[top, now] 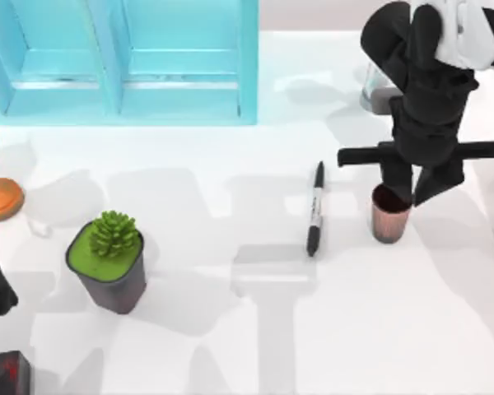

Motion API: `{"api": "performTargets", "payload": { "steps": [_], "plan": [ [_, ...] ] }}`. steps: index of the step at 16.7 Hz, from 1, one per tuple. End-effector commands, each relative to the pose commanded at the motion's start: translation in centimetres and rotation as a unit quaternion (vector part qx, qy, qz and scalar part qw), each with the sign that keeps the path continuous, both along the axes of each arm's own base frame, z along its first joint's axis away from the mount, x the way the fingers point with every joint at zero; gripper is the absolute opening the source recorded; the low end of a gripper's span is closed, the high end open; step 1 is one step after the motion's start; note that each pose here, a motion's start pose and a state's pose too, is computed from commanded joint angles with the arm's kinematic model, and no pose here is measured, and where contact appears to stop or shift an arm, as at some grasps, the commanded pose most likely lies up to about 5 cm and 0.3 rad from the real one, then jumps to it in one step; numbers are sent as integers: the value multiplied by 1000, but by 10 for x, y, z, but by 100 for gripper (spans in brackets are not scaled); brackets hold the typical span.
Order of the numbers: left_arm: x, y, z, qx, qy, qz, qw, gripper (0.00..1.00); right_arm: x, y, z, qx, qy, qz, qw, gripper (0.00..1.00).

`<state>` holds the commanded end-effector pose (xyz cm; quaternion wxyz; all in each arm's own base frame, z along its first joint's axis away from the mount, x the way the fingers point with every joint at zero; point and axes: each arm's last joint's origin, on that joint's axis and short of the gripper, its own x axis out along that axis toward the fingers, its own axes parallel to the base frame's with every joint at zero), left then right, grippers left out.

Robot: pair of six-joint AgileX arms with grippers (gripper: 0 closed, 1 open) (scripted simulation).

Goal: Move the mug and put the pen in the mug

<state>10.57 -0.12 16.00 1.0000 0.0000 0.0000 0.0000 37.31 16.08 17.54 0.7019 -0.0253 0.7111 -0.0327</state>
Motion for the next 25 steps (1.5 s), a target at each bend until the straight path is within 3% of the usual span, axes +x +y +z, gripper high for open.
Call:
{"api": "performTargets", "payload": {
  "steps": [9, 20, 25],
  "plan": [
    [0, 0, 0, 0, 0, 0, 1000, 100, 0, 0, 0, 0, 0, 0, 1000, 98],
    [0, 0, 0, 0, 0, 0, 1000, 100, 1, 0, 2, -1, 2, -1, 1000, 100],
    [0, 0, 0, 0, 0, 0, 1000, 100, 12, 5, 41, -5, 11, -1, 1000, 100]
  ]
}}
